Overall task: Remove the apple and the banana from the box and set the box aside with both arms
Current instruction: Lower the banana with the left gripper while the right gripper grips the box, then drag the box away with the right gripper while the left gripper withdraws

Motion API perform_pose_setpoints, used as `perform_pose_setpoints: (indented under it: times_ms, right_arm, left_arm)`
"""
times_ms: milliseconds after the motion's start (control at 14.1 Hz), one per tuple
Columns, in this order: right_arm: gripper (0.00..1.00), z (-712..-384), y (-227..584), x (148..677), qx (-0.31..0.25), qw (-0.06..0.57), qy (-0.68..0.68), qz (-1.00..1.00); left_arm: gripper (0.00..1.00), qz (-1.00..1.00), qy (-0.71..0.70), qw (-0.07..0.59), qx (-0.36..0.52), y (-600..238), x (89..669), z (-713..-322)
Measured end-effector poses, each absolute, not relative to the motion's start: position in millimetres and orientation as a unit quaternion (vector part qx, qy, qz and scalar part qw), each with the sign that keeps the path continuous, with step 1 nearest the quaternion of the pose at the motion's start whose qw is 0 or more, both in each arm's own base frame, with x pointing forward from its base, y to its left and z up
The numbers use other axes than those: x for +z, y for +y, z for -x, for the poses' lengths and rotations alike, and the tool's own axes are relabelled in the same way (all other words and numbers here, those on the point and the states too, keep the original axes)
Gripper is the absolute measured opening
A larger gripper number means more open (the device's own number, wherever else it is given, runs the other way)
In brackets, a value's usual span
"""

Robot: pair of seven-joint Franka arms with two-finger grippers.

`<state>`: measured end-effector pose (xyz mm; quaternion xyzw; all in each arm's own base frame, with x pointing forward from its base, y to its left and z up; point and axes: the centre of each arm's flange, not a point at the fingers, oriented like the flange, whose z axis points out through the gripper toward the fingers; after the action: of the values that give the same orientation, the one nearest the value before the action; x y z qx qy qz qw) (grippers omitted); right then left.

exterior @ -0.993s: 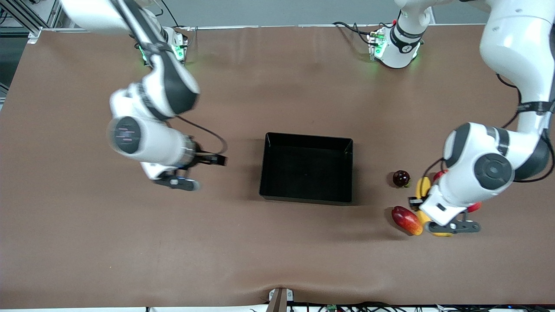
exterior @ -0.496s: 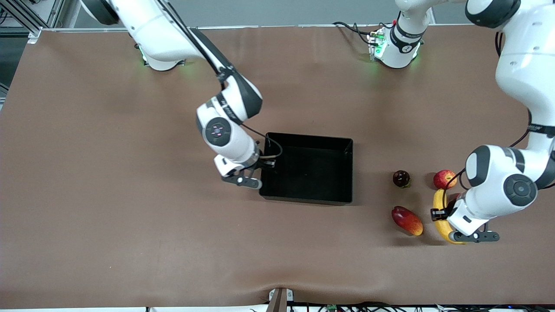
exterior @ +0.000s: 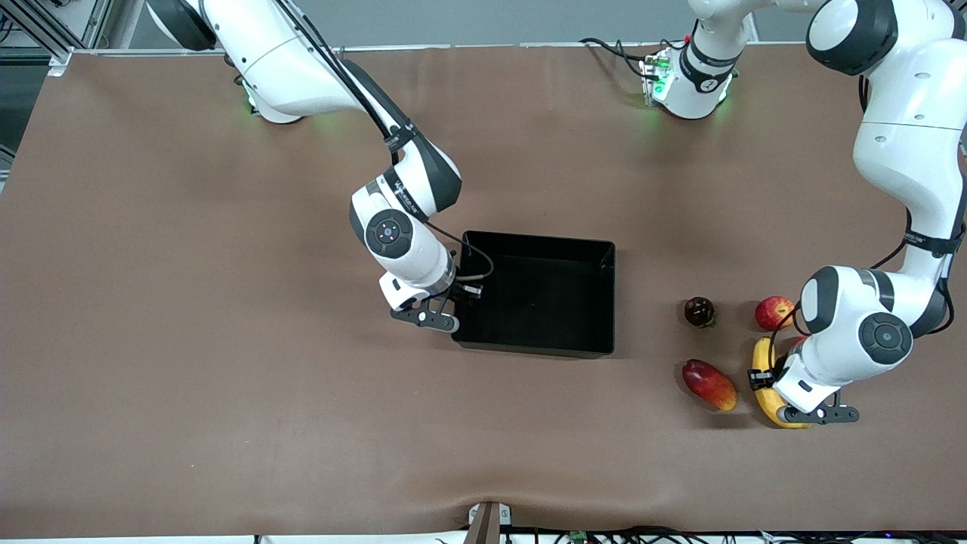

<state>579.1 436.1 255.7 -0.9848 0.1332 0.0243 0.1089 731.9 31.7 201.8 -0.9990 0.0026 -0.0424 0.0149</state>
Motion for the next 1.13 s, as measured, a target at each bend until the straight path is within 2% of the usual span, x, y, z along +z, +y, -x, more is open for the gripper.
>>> perform_pose_setpoints:
  times_ms: [142,496,638,993,1134]
  right_arm:
    - [0.06,-580,434,256,0.025,0.107,0.131,0.985]
    - [0.06,-590,421,270,0.055,0.088,0.145,0.984]
    - [0.06,-600,410,287,0.073,0.078,0.150,0.983]
    - [0.06,-638,343,347,0.110,0.065,0.147,0.981]
    - [0.06,-651,301,370,0.119,0.074,0.142,0.980]
  left_arm:
    - [0.36,0.999,0.004,0.015,-0.042,29,201,-732]
    - [0.36,0.999,-0.003,0.012,-0.038,11,194,-731]
    - [0.48,0.999,-0.003,0.011,-0.036,8,191,-731]
    - [0.99,0.999,-0.008,0.013,-0.050,19,201,-736]
    - [1.00,0.998,-0.006,0.016,-0.055,17,220,-739]
